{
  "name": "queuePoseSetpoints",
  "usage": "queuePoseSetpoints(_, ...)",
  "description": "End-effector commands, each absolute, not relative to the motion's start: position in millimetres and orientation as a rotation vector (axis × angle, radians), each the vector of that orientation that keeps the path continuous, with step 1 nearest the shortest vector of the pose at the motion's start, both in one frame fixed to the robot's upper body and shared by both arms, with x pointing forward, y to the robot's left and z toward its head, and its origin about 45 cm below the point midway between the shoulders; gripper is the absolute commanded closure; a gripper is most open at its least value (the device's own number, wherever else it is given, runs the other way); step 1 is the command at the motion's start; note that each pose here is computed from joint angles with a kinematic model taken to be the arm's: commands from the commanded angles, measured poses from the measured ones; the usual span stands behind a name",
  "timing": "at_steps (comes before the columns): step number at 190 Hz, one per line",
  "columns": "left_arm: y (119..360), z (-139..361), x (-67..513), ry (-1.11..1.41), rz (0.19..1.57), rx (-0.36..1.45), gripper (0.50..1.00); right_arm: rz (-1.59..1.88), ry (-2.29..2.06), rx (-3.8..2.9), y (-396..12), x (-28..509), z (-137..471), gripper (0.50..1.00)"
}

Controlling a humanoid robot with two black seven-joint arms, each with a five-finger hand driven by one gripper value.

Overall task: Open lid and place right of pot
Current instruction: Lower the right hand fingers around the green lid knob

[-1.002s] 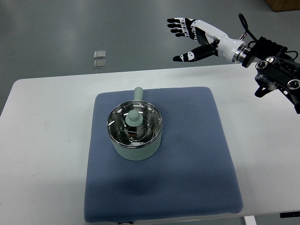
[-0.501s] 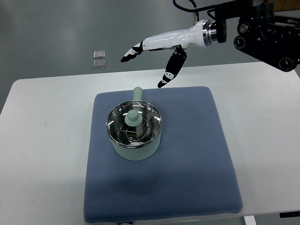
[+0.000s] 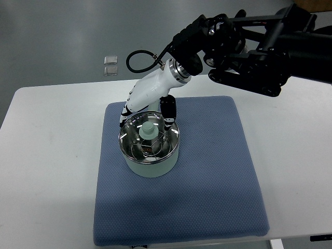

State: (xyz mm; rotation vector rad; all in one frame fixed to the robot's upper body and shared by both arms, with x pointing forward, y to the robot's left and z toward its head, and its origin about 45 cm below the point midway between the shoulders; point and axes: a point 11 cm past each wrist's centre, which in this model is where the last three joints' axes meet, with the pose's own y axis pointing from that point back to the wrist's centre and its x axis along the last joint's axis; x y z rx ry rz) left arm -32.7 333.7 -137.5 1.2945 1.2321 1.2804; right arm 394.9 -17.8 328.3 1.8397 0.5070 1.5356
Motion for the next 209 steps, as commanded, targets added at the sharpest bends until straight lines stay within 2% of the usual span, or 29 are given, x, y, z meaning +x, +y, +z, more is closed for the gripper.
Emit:
queuePoseSetpoints(1, 333.7, -137.5, -32.7, 1.232, 1.281, 1.294, 0.5, 1.541, 0.528, 1.82, -14.6, 393.3, 323.6, 0.597)
queuePoseSetpoints(37, 333.7, -137.5, -32.7, 1.232, 1.281, 1.294, 0.5, 1.556, 0.482, 1.782, -23.3, 406.4, 320.4, 0.628)
queuePoseSetpoints(209, 333.7, -137.5, -32.7, 1.232, 1.281, 1.294, 0.5, 1.544, 0.44, 1.828, -19.4, 411.0, 302.6, 0.628)
